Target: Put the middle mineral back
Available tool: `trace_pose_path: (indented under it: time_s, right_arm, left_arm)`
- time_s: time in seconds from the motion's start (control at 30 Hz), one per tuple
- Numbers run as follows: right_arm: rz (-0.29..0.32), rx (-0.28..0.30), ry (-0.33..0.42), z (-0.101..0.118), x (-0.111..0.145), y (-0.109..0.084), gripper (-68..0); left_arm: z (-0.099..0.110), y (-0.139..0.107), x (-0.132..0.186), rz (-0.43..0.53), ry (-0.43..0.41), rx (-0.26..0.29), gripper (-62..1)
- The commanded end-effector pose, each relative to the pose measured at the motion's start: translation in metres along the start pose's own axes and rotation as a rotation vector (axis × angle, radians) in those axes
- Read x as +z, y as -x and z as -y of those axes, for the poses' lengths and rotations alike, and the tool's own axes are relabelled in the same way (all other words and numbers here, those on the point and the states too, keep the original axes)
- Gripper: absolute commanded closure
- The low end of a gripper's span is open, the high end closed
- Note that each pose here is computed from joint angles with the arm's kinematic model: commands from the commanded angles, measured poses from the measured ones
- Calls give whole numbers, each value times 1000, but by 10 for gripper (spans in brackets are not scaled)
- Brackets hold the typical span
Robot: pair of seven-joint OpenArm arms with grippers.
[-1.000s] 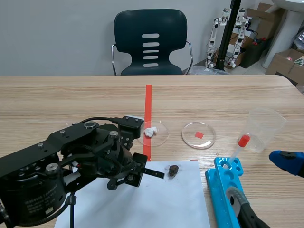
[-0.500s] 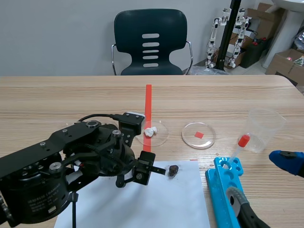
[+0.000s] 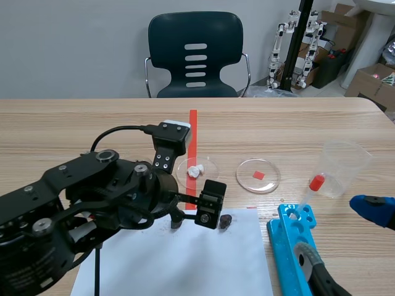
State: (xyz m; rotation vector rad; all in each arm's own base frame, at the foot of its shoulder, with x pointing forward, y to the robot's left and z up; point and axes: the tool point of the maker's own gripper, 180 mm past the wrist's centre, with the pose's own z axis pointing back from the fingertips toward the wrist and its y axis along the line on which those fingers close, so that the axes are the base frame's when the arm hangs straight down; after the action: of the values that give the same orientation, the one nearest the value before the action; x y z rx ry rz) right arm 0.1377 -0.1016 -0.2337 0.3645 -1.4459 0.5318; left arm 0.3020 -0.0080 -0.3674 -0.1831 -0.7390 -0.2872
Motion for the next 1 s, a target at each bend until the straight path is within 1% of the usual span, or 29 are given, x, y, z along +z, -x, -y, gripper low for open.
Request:
trace_pose_path:
  time_s: [0.0,0.1,0.2,0.97]
  right_arm:
    - [29,11,8,4,-2,-6,-475]
    - [29,11,8,4,-2,-6,-475]
    - [29,11,8,4,-2,-6,-475]
    - [29,11,8,4,-2,-6,-475]
  left_arm:
    - [-2,-2,6,28,-2,-1,-623]
    - [-4,-3,12,69,2,-10,-623]
    - [-4,-2,14,78,2,-10,-623]
    - [-4,-2,14,81,4,-9,-623]
